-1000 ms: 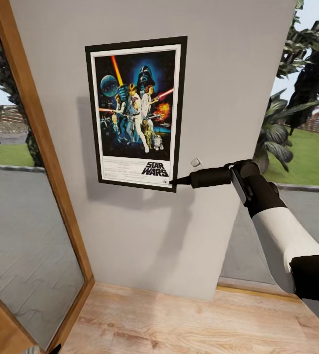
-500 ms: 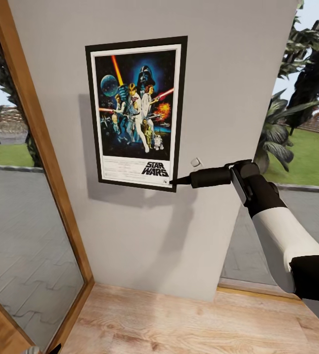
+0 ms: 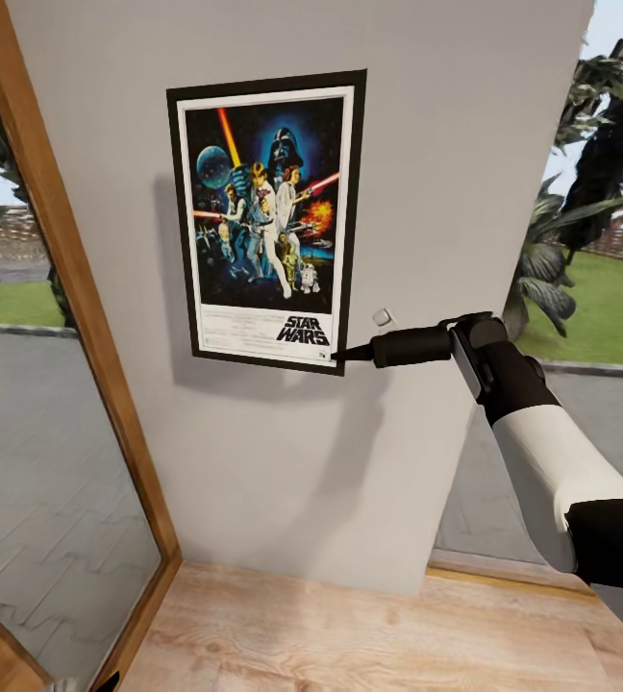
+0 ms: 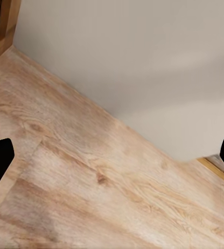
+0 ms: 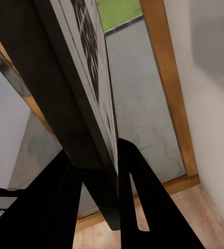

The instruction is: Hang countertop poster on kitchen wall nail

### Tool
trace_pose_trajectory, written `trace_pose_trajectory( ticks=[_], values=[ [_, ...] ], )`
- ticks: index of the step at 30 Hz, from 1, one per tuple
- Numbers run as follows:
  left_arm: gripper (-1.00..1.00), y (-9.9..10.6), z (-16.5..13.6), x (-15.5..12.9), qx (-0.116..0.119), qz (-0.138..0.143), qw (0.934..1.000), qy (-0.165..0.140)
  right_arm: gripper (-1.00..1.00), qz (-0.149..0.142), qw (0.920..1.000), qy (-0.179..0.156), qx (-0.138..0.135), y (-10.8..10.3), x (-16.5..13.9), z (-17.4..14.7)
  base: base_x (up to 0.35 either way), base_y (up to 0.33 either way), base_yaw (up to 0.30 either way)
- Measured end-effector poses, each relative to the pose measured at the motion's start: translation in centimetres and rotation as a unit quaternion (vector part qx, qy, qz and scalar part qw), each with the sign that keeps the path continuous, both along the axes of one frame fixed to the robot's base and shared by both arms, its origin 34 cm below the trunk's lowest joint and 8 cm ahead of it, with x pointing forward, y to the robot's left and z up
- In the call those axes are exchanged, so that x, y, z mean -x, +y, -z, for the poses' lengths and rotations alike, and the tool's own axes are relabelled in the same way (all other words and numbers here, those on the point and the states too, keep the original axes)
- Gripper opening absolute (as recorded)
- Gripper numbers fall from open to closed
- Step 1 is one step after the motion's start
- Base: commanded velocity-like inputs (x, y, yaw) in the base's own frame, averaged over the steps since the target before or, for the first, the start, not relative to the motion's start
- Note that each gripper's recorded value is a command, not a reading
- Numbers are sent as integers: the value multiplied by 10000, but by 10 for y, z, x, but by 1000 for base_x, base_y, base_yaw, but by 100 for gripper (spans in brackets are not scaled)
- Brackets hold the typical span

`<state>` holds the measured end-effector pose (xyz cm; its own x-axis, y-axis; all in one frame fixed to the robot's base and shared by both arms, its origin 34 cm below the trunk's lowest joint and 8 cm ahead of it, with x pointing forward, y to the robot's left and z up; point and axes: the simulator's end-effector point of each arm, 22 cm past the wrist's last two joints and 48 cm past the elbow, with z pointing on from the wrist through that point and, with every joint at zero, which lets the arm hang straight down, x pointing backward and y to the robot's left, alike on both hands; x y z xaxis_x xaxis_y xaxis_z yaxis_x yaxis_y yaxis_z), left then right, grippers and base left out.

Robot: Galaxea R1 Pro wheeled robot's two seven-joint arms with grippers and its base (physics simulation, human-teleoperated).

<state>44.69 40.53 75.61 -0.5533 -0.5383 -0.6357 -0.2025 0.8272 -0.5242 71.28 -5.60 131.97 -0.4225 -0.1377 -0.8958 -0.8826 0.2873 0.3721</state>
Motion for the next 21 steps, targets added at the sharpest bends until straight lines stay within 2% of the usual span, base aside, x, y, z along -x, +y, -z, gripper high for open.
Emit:
trace_pose_trajectory(
  ticks=[14,21],
  values=[
    [100,1,0,0,-10,-5,10000,4,-100,2,10000,2,3,0,0,0,26,0,0],
    [100,1,0,0,-10,-5,10000,3,-100,2,10000,0,5,0,0,0,162,0,0]
  ],
)
